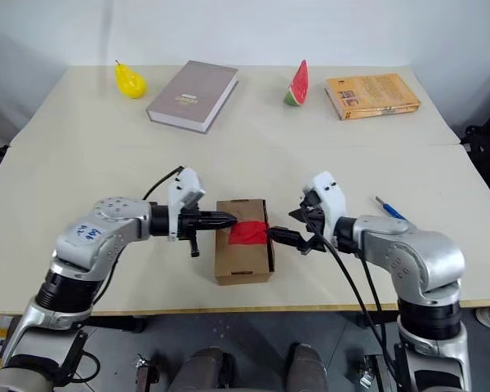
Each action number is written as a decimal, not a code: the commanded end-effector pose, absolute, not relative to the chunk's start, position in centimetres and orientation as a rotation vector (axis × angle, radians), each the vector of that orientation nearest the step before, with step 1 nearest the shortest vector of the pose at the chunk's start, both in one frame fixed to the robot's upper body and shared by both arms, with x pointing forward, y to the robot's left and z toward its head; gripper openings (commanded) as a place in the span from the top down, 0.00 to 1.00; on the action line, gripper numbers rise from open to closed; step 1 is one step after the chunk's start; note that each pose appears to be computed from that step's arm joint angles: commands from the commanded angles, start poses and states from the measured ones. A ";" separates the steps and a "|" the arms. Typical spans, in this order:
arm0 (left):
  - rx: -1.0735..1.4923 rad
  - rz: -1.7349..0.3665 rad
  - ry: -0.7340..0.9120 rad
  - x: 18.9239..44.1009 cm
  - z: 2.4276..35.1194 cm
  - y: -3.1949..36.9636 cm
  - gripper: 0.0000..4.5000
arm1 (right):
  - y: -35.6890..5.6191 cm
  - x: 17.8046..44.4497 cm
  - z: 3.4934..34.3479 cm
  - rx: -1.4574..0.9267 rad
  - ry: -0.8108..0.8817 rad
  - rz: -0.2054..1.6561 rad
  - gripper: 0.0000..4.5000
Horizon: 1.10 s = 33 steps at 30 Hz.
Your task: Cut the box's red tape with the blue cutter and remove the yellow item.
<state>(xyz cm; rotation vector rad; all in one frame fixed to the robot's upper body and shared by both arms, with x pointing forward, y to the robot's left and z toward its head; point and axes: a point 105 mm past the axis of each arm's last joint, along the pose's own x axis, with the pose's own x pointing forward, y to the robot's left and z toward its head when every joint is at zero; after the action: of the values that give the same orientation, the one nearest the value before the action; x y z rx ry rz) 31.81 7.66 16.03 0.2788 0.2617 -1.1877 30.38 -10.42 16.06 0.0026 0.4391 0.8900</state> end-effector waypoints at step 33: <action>0.363 -1.188 0.390 30.1 12.6 9.0 1.00 | -16.6 34.3 18.4 -0.272 0.304 0.664 0.01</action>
<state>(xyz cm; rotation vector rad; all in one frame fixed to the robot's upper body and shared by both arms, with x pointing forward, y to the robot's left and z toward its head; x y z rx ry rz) 30.28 8.18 15.18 0.3683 0.2685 -1.2150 34.17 -17.05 15.68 -0.3199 0.3969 0.6491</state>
